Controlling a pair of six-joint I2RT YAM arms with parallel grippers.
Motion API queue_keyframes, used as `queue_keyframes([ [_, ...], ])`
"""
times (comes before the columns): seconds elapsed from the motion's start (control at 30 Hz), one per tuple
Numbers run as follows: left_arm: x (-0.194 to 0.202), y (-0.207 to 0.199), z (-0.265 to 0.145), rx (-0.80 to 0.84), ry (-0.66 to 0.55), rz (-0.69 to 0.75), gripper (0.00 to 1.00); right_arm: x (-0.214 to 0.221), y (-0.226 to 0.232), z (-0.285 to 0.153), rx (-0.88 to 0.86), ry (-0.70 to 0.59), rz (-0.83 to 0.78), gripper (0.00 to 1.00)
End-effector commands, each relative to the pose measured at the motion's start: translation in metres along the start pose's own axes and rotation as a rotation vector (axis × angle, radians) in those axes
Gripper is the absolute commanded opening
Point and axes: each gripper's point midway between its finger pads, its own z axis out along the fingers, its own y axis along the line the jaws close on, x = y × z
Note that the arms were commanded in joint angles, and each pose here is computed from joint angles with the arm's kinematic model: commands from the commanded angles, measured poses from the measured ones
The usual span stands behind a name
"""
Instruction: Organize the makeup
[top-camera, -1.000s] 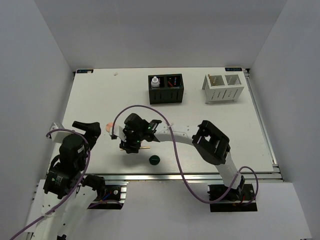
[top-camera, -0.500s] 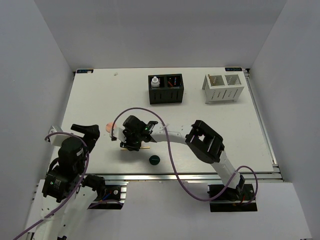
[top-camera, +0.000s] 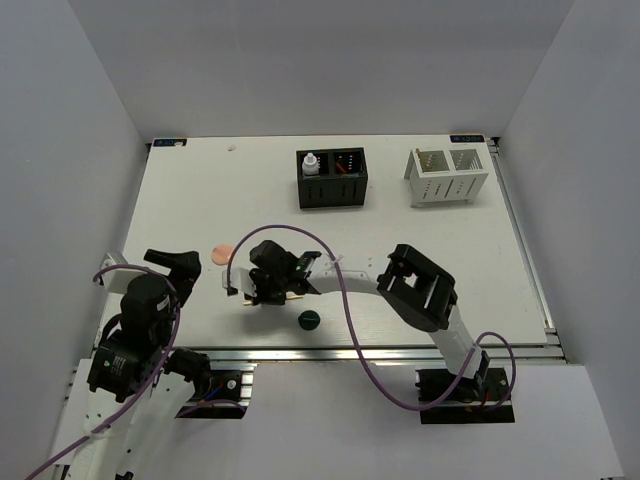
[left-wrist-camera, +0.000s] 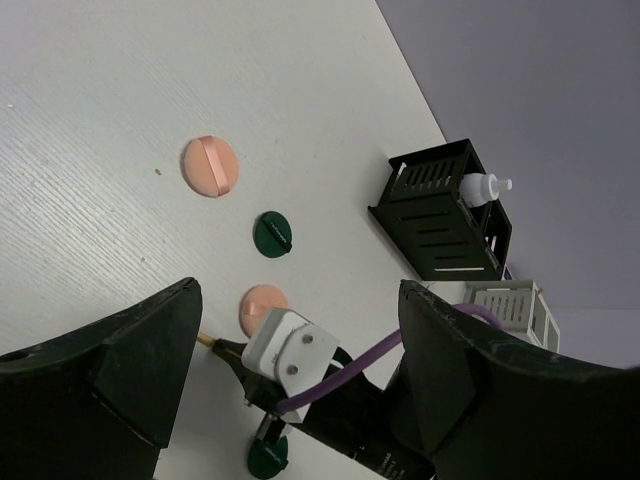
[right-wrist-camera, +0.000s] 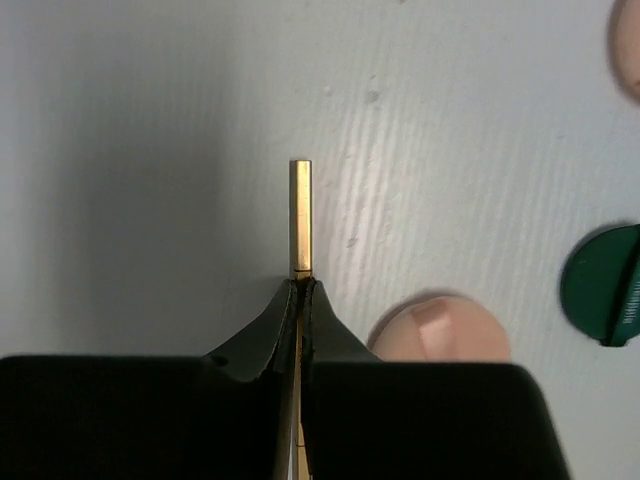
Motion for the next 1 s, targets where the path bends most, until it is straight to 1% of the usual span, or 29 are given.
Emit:
queue_keyframes([
  [0.0, -0.002, 0.006, 0.003, -0.028, -0.021, -0.016, 0.88, 0.023, 0.042, -0.015, -0.180, 0.048, 0.082, 0.00],
  [0.03, -0.002, 0.006, 0.003, -0.029, -0.023, -0.017, 0.88, 0.015, 0.055, -0.021, -0.255, 0.006, 0.110, 0.00],
  [0.1, -0.003, 0.006, 0.003, -0.032, -0.024, -0.019, 0.88, 0.001, 0.059, -0.041, -0.302, -0.057, 0.148, 0.00],
  [0.13, -0.003, 0.006, 0.003, -0.034, -0.024, -0.020, 0.88, -0.011, 0.066, -0.051, -0.360, -0.111, 0.179, 0.00],
  [0.2, -0.003, 0.006, 0.003, -0.038, -0.025, -0.025, 0.88, -0.025, 0.057, -0.078, -0.363, -0.193, 0.217, 0.00],
  [0.23, -0.002, 0.007, 0.004, -0.043, -0.022, -0.026, 0.88, -0.034, 0.059, -0.089, -0.396, -0.240, 0.243, 0.00],
  [0.27, 0.000, 0.008, 0.005, -0.046, -0.020, -0.028, 0.88, -0.044, 0.051, -0.099, -0.384, -0.290, 0.240, 0.00],
  [0.3, 0.002, 0.008, 0.006, -0.046, -0.013, -0.033, 0.88, -0.049, 0.038, -0.119, -0.358, -0.338, 0.247, 0.00],
  [0.33, 0.004, 0.008, 0.007, -0.046, -0.007, -0.035, 0.88, -0.055, 0.036, -0.130, -0.368, -0.374, 0.261, 0.00],
  [0.4, 0.009, 0.008, 0.011, -0.043, 0.008, -0.038, 0.88, -0.063, 0.008, -0.159, -0.294, -0.454, 0.264, 0.00],
  [0.47, 0.012, 0.006, 0.014, -0.039, 0.016, -0.041, 0.88, -0.060, -0.008, -0.176, -0.259, -0.487, 0.304, 0.00],
  [0.5, 0.017, 0.007, 0.017, -0.044, 0.028, -0.037, 0.88, -0.057, -0.030, -0.194, -0.192, -0.525, 0.311, 0.00],
  [0.53, 0.018, 0.007, 0.019, -0.043, 0.033, -0.034, 0.88, -0.051, -0.041, -0.201, -0.159, -0.534, 0.332, 0.00],
  [0.57, 0.022, 0.006, 0.023, -0.047, 0.040, -0.031, 0.88, -0.040, -0.064, -0.219, -0.088, -0.552, 0.372, 0.00],
  [0.63, 0.026, 0.005, 0.027, -0.046, 0.054, -0.031, 0.88, -0.026, -0.096, -0.240, 0.041, -0.583, 0.391, 0.00],
  [0.67, 0.029, 0.005, 0.028, -0.047, 0.063, -0.028, 0.88, -0.010, -0.121, -0.264, 0.134, -0.601, 0.431, 0.00],
  [0.7, 0.034, 0.008, 0.032, -0.059, 0.075, -0.022, 0.88, 0.001, -0.137, -0.278, 0.204, -0.613, 0.447, 0.00],
  [0.73, 0.038, 0.008, 0.033, -0.062, 0.090, -0.022, 0.88, 0.008, -0.159, -0.297, 0.308, -0.643, 0.433, 0.00],
  [0.77, 0.041, 0.007, 0.036, -0.057, 0.097, -0.028, 0.88, 0.032, -0.182, -0.323, 0.421, -0.651, 0.458, 0.00],
  [0.8, 0.047, 0.010, 0.040, -0.071, 0.113, -0.019, 0.88, 0.045, -0.197, -0.340, 0.499, -0.663, 0.479, 0.00],
  [0.83, 0.051, 0.007, 0.041, -0.058, 0.132, -0.022, 0.88, 0.053, -0.218, -0.363, 0.622, -0.687, 0.460, 0.00],
  [0.87, 0.055, 0.008, 0.043, -0.060, 0.145, -0.023, 0.88, 0.077, -0.237, -0.386, 0.722, -0.686, 0.480, 0.00],
  [0.97, 0.069, 0.007, 0.051, -0.056, 0.191, -0.017, 0.88, 0.123, -0.278, -0.430, 0.949, -0.689, 0.527, 0.00],
])
